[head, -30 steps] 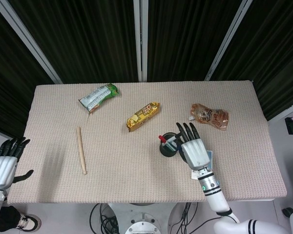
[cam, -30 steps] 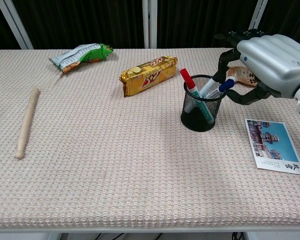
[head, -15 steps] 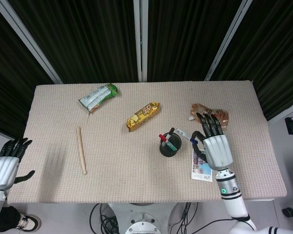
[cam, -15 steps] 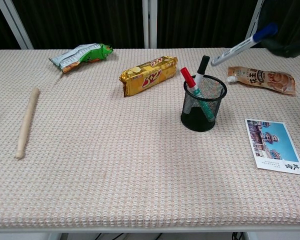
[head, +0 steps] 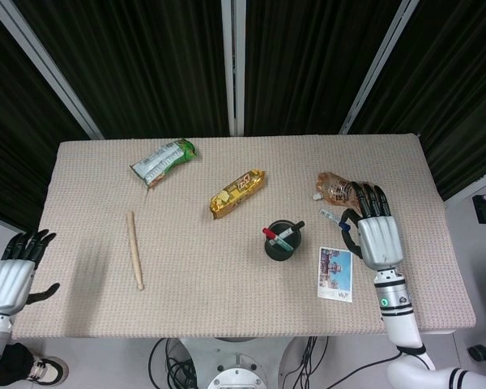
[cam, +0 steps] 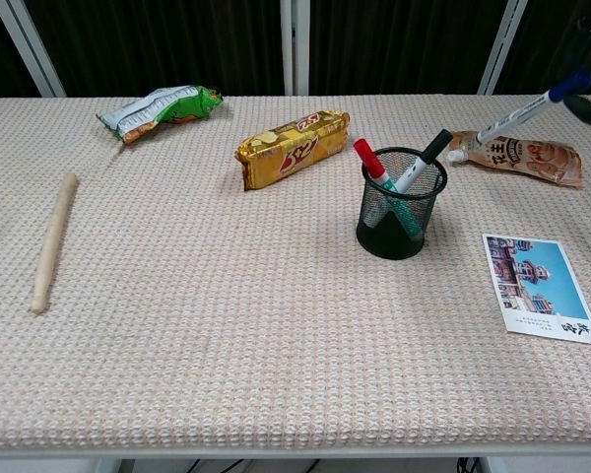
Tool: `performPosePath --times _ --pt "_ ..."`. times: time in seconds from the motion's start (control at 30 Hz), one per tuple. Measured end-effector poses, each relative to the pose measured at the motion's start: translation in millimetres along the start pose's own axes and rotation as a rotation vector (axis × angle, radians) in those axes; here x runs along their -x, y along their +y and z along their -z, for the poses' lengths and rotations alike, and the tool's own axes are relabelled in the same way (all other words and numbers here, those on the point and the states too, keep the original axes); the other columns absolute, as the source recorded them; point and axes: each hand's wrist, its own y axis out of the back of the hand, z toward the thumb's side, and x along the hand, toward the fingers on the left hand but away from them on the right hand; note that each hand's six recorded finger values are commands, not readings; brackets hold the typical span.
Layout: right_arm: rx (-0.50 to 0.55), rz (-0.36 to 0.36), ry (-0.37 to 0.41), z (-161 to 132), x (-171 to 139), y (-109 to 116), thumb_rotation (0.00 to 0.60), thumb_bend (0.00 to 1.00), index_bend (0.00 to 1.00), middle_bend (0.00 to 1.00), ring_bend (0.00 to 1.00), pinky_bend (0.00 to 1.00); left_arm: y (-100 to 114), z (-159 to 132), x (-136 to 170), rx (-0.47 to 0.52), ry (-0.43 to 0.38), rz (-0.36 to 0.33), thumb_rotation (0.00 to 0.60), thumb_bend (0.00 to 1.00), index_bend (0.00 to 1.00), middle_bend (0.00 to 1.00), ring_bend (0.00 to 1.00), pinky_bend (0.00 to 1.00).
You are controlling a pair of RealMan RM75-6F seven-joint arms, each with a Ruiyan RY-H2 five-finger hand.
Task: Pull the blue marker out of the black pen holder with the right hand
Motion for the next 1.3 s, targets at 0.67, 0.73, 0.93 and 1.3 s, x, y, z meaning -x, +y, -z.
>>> performPosePath --times 0.67,0.73,0.93,1.3 --pt "-0.050 -0.134 0.037 -22 11 -66 0.600 0.32 0.62 0.06 0.00 0.00 -4 8 2 0.005 0.023 0.008 0.600 0.18 0.10 0.06 0.00 0.05" --pt "-0.050 -0.145 0.045 -24 10 -68 0.600 0.32 0.57 0.06 0.00 0.00 -3 9 3 0.006 0.028 0.006 0.600 0.18 0.10 0.06 0.00 0.05" --pt "-0.051 -0.185 0.083 -29 4 -76 0.600 0.29 0.34 0.04 0.00 0.00 -4 11 4 0.008 0.038 0.009 0.600 0.18 0.10 0.06 0.00 0.05" --pt "0.011 -0.228 0.147 -31 -17 -64 0.600 0.12 0.00 0.00 0.00 0.00 -3 10 6 0.008 0.034 0.004 0.600 0.18 0.10 0.06 0.00 0.05"
